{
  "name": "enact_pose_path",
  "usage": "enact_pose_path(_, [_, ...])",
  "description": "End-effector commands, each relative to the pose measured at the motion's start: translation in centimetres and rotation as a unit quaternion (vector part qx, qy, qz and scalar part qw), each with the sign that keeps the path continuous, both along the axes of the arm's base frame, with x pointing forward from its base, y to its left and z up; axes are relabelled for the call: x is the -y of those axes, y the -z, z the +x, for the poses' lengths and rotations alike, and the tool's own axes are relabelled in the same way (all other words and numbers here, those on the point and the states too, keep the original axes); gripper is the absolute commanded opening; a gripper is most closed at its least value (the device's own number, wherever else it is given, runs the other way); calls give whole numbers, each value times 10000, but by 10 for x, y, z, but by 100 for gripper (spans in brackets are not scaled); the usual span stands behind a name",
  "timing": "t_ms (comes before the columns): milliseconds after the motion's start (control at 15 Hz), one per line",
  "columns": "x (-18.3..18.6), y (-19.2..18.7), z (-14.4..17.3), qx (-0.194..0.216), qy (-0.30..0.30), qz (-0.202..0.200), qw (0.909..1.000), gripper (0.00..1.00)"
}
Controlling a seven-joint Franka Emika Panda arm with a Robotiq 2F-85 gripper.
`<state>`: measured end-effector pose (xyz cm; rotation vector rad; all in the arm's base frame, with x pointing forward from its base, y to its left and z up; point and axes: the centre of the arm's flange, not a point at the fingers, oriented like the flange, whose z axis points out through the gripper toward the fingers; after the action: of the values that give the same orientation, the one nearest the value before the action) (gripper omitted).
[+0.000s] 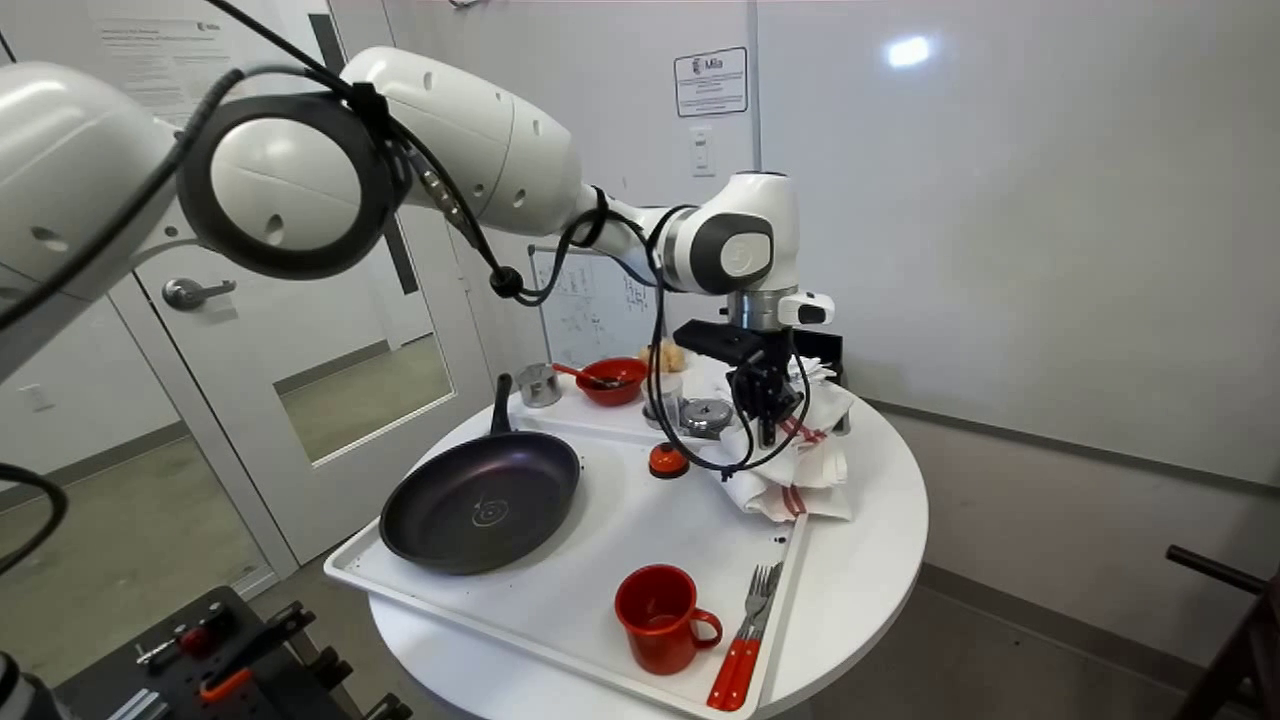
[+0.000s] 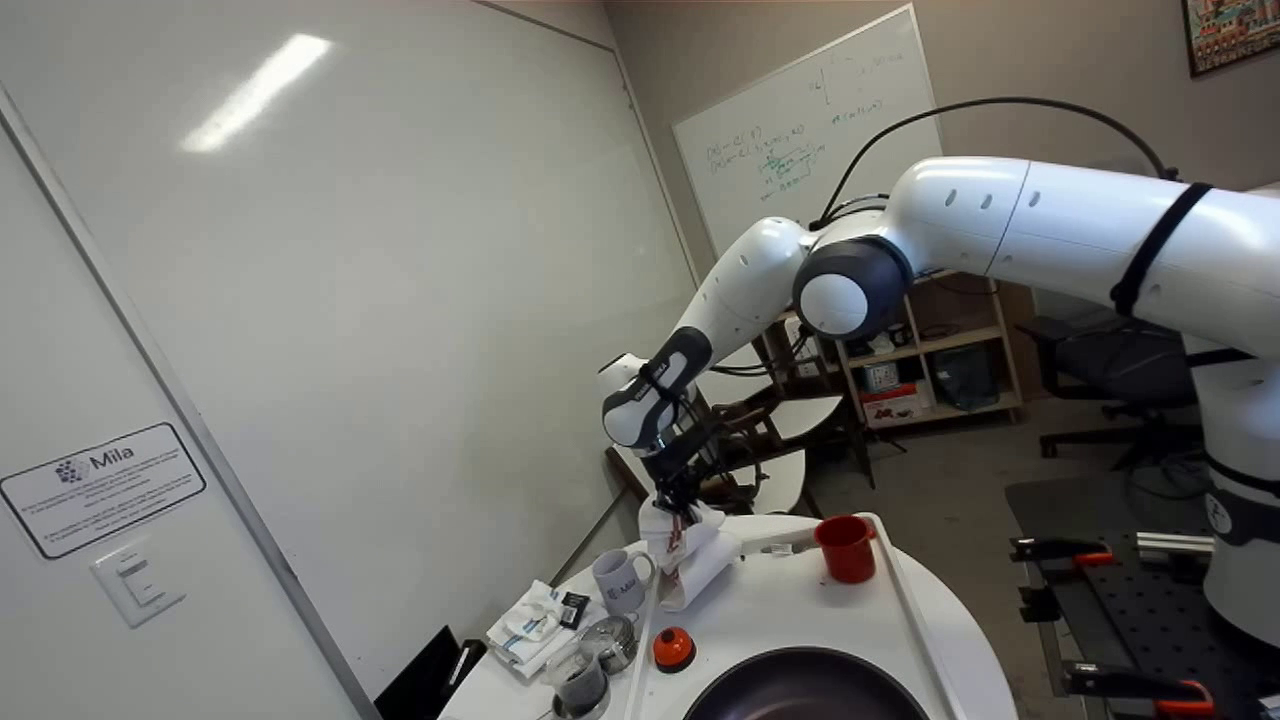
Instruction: Wipe the pan with a towel
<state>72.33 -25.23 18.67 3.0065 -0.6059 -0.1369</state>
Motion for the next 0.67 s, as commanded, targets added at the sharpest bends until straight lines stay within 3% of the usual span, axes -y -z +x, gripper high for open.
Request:
enact_pose_path(0, [-13, -1, -28, -105, -190, -14, 9998, 3])
enact_pose_path(600, [-24, 10, -42, -274, -429, 53, 9987, 3])
